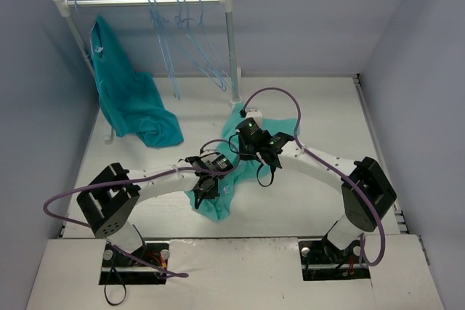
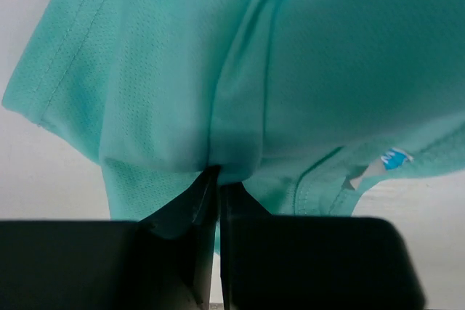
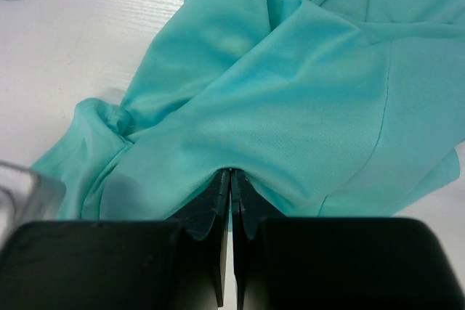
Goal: Place the t-shirt on the hanger
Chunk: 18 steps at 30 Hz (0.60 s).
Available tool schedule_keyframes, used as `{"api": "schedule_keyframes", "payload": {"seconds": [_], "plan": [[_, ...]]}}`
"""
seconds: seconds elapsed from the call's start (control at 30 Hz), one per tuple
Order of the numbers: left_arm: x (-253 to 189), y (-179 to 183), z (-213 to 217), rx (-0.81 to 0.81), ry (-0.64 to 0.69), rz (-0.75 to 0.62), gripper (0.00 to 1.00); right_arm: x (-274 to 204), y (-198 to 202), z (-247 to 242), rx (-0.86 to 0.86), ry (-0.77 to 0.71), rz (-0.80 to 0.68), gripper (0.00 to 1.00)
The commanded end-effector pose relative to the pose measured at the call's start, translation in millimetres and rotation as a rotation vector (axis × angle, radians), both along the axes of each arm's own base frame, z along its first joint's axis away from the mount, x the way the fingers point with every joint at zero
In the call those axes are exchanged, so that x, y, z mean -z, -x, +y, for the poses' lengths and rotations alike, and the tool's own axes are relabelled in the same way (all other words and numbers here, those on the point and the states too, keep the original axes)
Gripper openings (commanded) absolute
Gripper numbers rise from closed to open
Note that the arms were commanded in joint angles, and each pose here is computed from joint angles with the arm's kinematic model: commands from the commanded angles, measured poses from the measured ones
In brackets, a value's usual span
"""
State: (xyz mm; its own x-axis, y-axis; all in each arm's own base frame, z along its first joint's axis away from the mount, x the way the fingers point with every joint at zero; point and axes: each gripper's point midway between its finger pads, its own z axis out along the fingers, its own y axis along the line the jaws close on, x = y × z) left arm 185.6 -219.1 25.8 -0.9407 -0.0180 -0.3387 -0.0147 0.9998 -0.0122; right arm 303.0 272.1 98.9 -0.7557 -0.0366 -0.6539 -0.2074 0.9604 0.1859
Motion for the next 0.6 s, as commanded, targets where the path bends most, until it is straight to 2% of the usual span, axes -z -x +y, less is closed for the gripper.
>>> {"api": "schedule_keyframes", "payload": {"seconds": [0.0, 0.1, 0.23, 0.37, 0.47, 0.5, 0.57], "plan": [[-19.7, -46.2, 5.0, -0.030, 0.086, -0.079, 0.00, -24.9, -6.0, -1.9, 0.005, -0.051, -0.069, 0.00], [-56.2, -85.2, 17.7, 0.045, 0.033, -0.212, 0.00, -24.2, -4.2, -6.4, 0.007, -0.045, -0.072, 0.00], [-92.1, -132.3, 38.4, 0.081, -0.011, -0.311, 0.00, -17.7, -2.8, -5.8, 0.002, -0.044, -0.057, 0.00], [-104.6, -157.8, 54.2, 0.120, -0.076, -0.343, 0.01, -16.9, -4.8, 0.2, -0.004, -0.062, -0.054, 0.00], [-121.5, -151.9, 58.0, 0.116, -0.059, -0.376, 0.23, -17.5, -6.0, 2.8, -0.008, -0.069, -0.055, 0.00], [-130.7, -145.3, 56.9, 0.112, -0.030, -0.400, 0.38, -17.6, -5.6, 3.6, -0.012, -0.072, -0.054, 0.00], [-130.7, -129.7, 58.9, 0.086, -0.021, -0.416, 0.58, -17.2, -4.5, 4.2, -0.017, -0.074, -0.052, 0.00]]}}
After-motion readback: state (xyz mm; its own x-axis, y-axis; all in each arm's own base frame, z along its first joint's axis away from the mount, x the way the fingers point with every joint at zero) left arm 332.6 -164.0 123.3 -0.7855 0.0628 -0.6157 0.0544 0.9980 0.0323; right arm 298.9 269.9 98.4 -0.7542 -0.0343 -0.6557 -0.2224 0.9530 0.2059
